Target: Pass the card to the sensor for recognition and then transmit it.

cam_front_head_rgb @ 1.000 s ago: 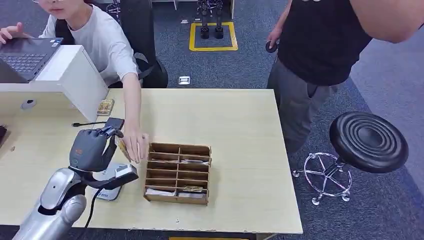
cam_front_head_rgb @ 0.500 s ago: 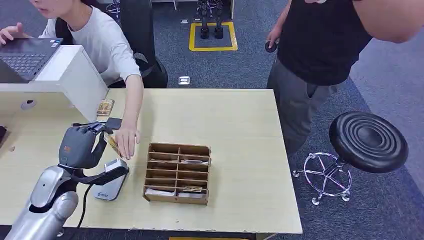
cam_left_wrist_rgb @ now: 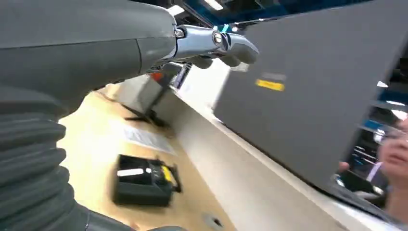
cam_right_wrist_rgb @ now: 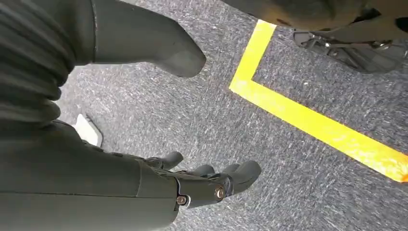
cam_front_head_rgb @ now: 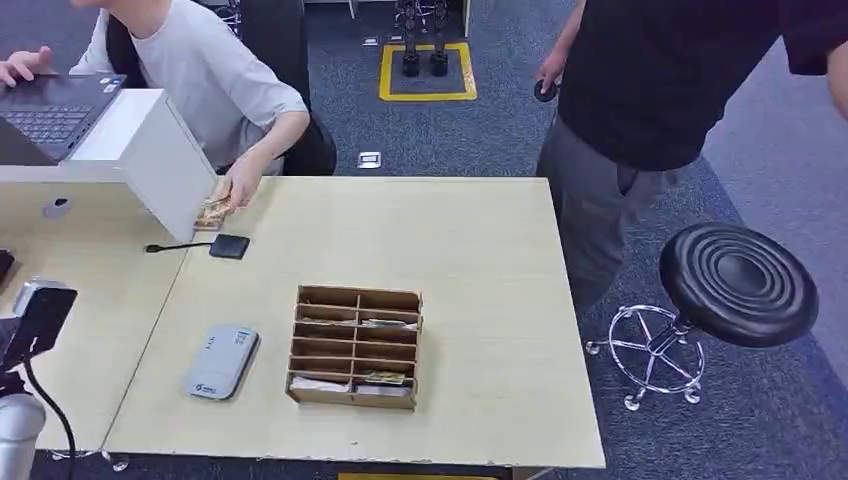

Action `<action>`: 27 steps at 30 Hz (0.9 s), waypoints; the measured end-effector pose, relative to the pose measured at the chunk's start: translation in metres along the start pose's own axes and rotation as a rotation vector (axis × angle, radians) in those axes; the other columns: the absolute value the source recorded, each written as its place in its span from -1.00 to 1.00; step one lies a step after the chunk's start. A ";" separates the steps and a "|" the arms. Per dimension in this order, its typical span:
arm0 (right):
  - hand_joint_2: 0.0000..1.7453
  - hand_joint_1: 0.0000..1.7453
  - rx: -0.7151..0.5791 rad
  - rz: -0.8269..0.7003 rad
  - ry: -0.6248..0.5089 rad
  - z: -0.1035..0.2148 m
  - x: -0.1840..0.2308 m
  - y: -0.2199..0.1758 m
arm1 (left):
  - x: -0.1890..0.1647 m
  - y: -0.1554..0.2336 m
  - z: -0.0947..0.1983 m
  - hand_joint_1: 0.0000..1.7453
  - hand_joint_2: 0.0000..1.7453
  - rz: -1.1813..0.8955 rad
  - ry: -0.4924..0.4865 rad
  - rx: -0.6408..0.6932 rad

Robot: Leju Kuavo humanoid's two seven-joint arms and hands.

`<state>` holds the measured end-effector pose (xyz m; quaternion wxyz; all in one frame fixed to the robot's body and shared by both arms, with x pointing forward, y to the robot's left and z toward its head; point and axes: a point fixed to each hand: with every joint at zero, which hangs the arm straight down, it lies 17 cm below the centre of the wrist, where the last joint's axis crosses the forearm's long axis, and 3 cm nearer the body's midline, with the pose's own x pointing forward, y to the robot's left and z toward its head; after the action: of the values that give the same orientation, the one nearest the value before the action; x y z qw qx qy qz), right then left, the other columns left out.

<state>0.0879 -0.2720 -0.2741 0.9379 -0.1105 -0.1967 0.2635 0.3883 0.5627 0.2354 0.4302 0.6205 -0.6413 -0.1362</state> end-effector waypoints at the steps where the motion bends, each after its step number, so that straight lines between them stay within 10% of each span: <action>1: 1.00 -1.00 -0.002 -0.002 0.000 0.000 0.001 0.000 | -0.012 0.005 0.003 -1.00 1.00 0.011 0.039 0.014; 8: 1.00 -1.00 0.003 -0.012 0.043 0.003 -0.013 0.004 | -0.156 0.074 0.064 -1.00 1.00 0.436 0.515 0.269; 14: 1.00 -1.00 0.013 -0.016 0.063 0.004 -0.017 0.007 | -0.266 0.106 0.213 -1.00 1.00 0.416 0.938 0.478; 19: 1.00 -1.00 0.013 -0.020 0.063 0.003 -0.015 0.006 | -0.279 0.097 0.332 -1.00 1.00 0.198 1.288 0.484; 27: 1.00 -1.00 0.015 -0.022 0.087 0.004 -0.019 0.007 | -0.191 -0.012 0.514 -1.00 1.00 -0.093 1.631 0.000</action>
<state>0.0684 -0.2764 -0.2790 0.9493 -0.1125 -0.1549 0.2494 -0.0011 0.5501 -0.1511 0.7555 0.5506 -0.1002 0.3406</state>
